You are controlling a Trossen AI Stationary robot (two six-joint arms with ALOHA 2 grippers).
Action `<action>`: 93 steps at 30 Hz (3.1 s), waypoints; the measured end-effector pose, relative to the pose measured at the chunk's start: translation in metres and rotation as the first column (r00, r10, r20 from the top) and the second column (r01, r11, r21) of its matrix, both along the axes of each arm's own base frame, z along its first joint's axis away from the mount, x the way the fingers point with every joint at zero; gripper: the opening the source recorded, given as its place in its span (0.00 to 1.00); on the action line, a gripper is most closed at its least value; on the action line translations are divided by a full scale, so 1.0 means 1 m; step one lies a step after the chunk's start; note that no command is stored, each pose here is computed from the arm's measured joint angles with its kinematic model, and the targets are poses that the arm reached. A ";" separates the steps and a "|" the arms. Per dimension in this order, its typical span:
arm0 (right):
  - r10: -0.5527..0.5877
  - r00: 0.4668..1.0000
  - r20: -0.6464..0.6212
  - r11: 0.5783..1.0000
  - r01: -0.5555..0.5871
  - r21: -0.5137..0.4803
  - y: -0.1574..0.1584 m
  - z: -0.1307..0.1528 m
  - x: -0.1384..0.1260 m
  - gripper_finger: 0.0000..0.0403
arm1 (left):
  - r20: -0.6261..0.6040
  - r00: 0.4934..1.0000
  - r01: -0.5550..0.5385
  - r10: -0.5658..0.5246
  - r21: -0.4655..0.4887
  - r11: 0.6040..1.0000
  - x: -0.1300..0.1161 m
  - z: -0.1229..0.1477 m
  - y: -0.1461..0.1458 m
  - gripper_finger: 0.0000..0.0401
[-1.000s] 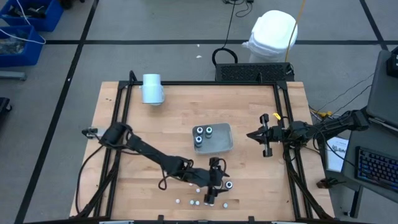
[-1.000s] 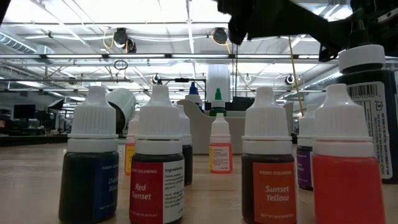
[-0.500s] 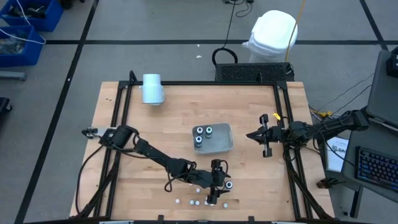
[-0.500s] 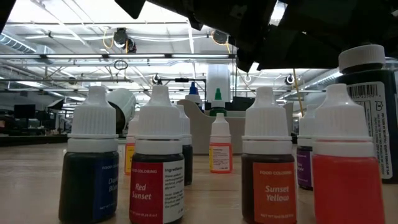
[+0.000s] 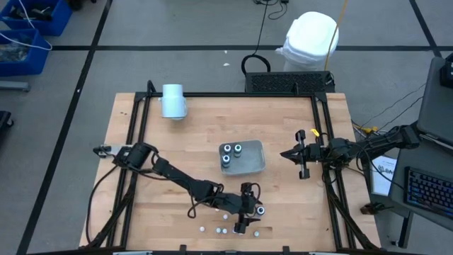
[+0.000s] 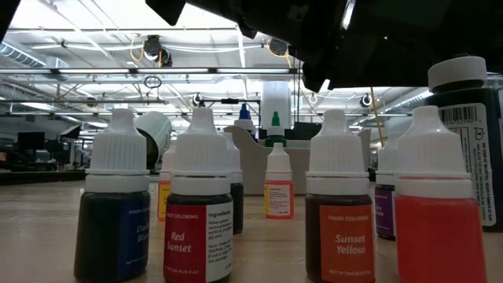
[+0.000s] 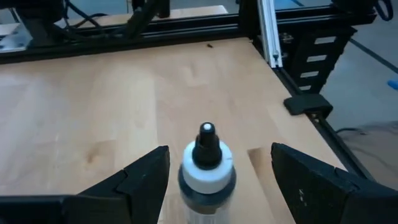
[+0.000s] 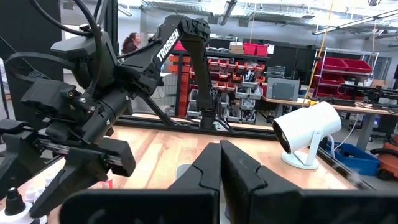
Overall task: Pick & Place food coloring
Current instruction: Put the large black food coloring bottle into the gray bin
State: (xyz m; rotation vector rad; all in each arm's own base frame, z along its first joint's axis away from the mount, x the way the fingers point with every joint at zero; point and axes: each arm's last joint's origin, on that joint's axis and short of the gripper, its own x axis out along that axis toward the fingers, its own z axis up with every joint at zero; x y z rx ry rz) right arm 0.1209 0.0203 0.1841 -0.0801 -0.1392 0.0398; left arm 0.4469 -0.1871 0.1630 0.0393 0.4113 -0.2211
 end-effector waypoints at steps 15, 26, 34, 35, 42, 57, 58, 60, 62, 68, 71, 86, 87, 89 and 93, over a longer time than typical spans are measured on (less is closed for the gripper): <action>0.000 1.000 0.000 1.000 0.000 -0.001 0.000 0.000 0.000 0.00 | -0.032 0.999 0.033 -0.034 -0.023 0.999 0.004 -0.002 0.013 0.62; -0.001 1.000 0.000 1.000 0.001 -0.003 0.000 0.000 0.000 0.00 | -0.032 0.997 0.064 -0.064 -0.012 0.998 0.004 -0.003 0.012 0.49; -0.001 1.000 0.000 1.000 0.001 -0.004 0.000 0.000 0.000 0.00 | -0.024 0.997 0.072 -0.072 0.008 0.997 0.005 -0.005 0.013 0.39; -0.001 1.000 0.000 1.000 0.001 -0.004 0.000 0.000 0.000 0.00 | -0.018 0.997 0.073 -0.072 0.008 0.997 0.006 -0.007 0.013 0.37; -0.001 1.000 -0.004 1.000 0.001 -0.005 0.000 0.000 0.000 0.00 | -0.019 0.998 0.068 -0.068 -0.007 0.998 0.009 -0.015 0.015 0.29; -0.002 1.000 -0.012 1.000 0.001 -0.010 0.000 -0.001 0.000 0.00 | 0.042 0.997 -0.065 0.061 0.096 0.993 -0.006 0.037 0.014 0.29; -0.002 1.000 -0.012 1.000 0.002 -0.010 0.000 -0.001 0.000 0.00 | 0.041 0.996 -0.089 0.085 0.112 0.990 -0.009 0.042 0.013 0.29; -0.002 1.000 -0.012 1.000 0.002 -0.010 0.000 -0.001 0.000 0.00 | 0.050 0.987 -0.158 0.152 0.138 0.978 -0.018 0.055 0.010 0.29; -0.001 1.000 -0.012 1.000 0.001 -0.009 0.000 -0.001 0.000 0.00 | 0.080 0.964 -0.261 0.252 0.136 0.956 -0.026 0.069 0.007 0.29; 0.001 1.000 -0.015 1.000 -0.001 0.009 0.000 -0.001 0.000 0.00 | 0.152 0.805 -0.592 0.573 0.137 0.794 -0.048 0.077 -0.007 0.29; 0.002 1.000 -0.017 1.000 -0.002 0.011 0.000 -0.002 0.001 0.00 | 0.182 0.742 -0.666 0.645 0.085 0.742 -0.053 0.077 -0.013 0.29; 0.004 1.000 -0.015 1.000 -0.004 0.030 0.000 -0.001 0.001 0.00 | 0.258 0.491 -0.869 0.832 0.075 0.489 -0.031 0.019 0.009 0.29; 0.004 1.000 -0.015 1.000 -0.004 0.030 0.000 -0.001 0.001 0.00 | 0.259 0.486 -0.872 0.835 0.078 0.483 -0.030 0.019 0.012 0.29; 0.004 1.000 -0.015 1.000 -0.004 0.029 0.000 -0.001 0.001 0.00 | 0.258 0.479 -0.876 0.839 0.084 0.475 -0.028 0.019 0.017 0.29; 0.004 1.000 -0.016 1.000 -0.004 0.029 0.000 -0.001 0.001 0.00 | 0.254 0.483 -0.875 0.838 0.110 0.471 -0.025 0.019 0.024 0.29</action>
